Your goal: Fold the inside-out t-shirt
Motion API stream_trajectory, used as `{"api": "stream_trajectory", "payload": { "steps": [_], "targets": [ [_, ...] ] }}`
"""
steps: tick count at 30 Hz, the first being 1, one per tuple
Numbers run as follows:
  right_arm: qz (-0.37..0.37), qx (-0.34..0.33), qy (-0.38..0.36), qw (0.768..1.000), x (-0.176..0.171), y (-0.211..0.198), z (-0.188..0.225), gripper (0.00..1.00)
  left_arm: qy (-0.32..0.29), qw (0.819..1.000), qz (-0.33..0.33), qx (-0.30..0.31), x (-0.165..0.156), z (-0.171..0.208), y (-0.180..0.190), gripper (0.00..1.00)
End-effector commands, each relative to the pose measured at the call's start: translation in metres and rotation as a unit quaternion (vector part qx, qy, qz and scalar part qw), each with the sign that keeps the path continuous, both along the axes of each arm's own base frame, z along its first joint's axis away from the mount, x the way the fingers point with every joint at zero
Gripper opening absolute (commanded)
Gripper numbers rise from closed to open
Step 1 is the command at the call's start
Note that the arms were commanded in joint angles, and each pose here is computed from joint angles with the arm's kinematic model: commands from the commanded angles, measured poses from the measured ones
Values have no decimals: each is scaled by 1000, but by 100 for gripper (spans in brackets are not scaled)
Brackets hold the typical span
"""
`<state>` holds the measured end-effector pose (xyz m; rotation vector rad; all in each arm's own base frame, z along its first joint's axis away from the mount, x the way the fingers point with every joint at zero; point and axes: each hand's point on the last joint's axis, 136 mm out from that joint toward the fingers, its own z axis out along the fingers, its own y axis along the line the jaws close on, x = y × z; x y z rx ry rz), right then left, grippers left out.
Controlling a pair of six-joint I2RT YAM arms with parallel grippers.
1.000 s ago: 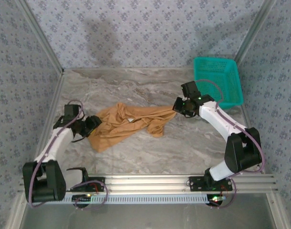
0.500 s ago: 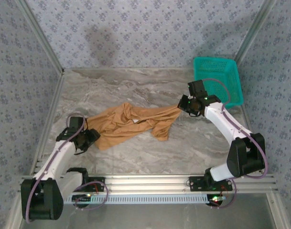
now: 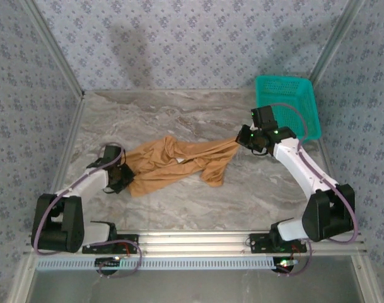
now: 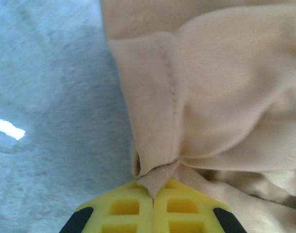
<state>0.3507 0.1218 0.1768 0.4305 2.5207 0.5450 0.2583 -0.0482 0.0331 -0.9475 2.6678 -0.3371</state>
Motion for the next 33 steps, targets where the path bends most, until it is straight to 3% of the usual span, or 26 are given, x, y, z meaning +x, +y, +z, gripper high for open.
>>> {"api": "stream_trajectory", "payload": {
  "steps": [1, 4, 8, 15, 21, 23, 27, 33],
  "targets": [
    [12, -2, -24, 1000, -11, -11, 35, 0, -61, 998, -28, 19, 27, 64, 1, 0],
    [6, -2, -61, 998, -14, -23, 76, 0, -133, 989, -32, 47, 39, 146, 11, 0],
    [6, 15, -103, 995, -27, -30, 120, 0, -260, 963, -38, 53, 47, 249, 14, 0],
    [32, 50, -151, 987, -62, -27, 181, 0, -373, 923, -59, 76, 29, 366, 18, 0],
    [35, 85, -213, 973, -91, -27, 234, 0, -471, 874, -62, 102, -3, 455, 26, 0],
    [27, 85, -220, 971, -89, -29, 237, 0, -477, 871, -71, 94, 3, 460, 21, 0],
    [6, 79, -195, 977, -65, -32, 215, 0, -435, 892, -103, 68, 55, 425, 3, 0],
    [-76, 64, -76, 992, 9, -49, 108, 2, -278, 951, -123, 56, 180, 287, -12, 0]
  ]
}}
